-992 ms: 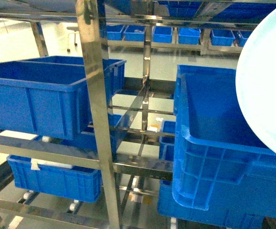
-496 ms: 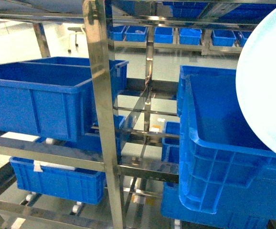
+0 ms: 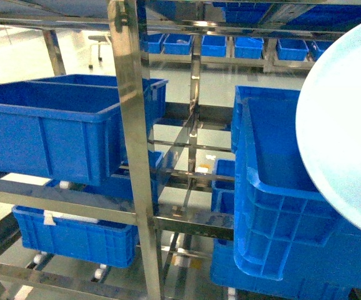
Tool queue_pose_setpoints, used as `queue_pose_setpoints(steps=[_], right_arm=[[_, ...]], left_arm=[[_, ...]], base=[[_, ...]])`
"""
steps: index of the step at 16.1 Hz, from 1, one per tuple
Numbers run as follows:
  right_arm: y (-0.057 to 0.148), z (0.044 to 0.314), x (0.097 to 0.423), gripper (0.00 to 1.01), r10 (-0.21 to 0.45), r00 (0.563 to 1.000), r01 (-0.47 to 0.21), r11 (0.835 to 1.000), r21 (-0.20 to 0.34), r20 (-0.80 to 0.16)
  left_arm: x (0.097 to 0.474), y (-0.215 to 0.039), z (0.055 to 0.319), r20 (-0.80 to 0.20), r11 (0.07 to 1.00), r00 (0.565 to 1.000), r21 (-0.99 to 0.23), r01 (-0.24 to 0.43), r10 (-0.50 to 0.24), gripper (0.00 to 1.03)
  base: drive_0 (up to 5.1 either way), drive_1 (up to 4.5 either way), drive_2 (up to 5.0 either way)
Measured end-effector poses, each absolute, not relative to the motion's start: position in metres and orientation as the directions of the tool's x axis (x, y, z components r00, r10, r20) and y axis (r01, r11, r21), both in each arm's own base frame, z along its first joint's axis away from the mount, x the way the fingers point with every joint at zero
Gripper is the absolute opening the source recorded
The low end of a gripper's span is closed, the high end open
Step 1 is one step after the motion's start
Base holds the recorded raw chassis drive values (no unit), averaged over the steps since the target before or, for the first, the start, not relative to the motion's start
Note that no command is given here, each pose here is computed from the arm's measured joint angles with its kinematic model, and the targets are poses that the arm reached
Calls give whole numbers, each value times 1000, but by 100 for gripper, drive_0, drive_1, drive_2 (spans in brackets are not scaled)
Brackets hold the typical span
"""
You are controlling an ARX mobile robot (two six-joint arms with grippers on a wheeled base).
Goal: Place blue tray on left shelf second layer neatly
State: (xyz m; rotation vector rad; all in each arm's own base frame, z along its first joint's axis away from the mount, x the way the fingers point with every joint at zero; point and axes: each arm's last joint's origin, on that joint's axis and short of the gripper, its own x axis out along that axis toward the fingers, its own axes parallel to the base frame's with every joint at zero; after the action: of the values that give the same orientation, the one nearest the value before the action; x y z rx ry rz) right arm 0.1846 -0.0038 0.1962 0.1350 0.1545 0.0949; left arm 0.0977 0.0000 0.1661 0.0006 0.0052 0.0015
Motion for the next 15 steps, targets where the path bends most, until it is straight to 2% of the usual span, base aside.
queue_pose_setpoints(steps=[1,4,5,6,7,8,9,10,11,12,13,15], right_arm=[[-5,194,191,2,165,957,-109,966,234,-237],[-9,191,200,2,236,909,-99,924,370,-344],[-11,189,204,2,261,885,-79,900,428,-385],[-13,187,207,2,276,869,-61,883,465,-410],[-16,183,211,2,296,845,-28,856,516,-445],[-17,181,213,2,301,838,-16,847,531,-455],[-19,179,216,2,310,822,12,830,558,-478],[-20,178,218,2,313,815,26,822,569,-488],[-24,171,229,2,317,793,87,787,611,-521],[-27,170,247,2,315,787,119,765,633,-529],[-32,176,267,2,302,800,139,747,650,-519],[-37,179,294,2,261,822,163,744,648,-506]], left_arm=[[98,0,166,-5,1000,1000,1,-1,1,98],[98,0,166,-5,1000,1000,1,-1,1,98],[98,0,166,-5,1000,1000,1,-1,1,98],[98,0,166,-5,1000,1000,1,-1,1,98],[98,0,166,-5,1000,1000,0,-2,2,98],[98,0,166,-5,1000,1000,1,-2,2,98],[98,0,166,-5,1000,1000,1,-2,2,98],[98,0,166,-5,1000,1000,1,-2,2,98],[98,0,166,-5,1000,1000,1,-1,1,98],[98,0,166,-5,1000,1000,1,-1,1,98],[98,0,166,-5,1000,1000,1,-1,1,98],[98,0,166,-5,1000,1000,1,-1,1,98]], base=[[0,0,0],[0,0,0],[0,0,0],[0,0,0],[0,0,0],[0,0,0],[0,0,0],[0,0,0],[0,0,0],[0,0,0],[0,0,0],[0,0,0]])
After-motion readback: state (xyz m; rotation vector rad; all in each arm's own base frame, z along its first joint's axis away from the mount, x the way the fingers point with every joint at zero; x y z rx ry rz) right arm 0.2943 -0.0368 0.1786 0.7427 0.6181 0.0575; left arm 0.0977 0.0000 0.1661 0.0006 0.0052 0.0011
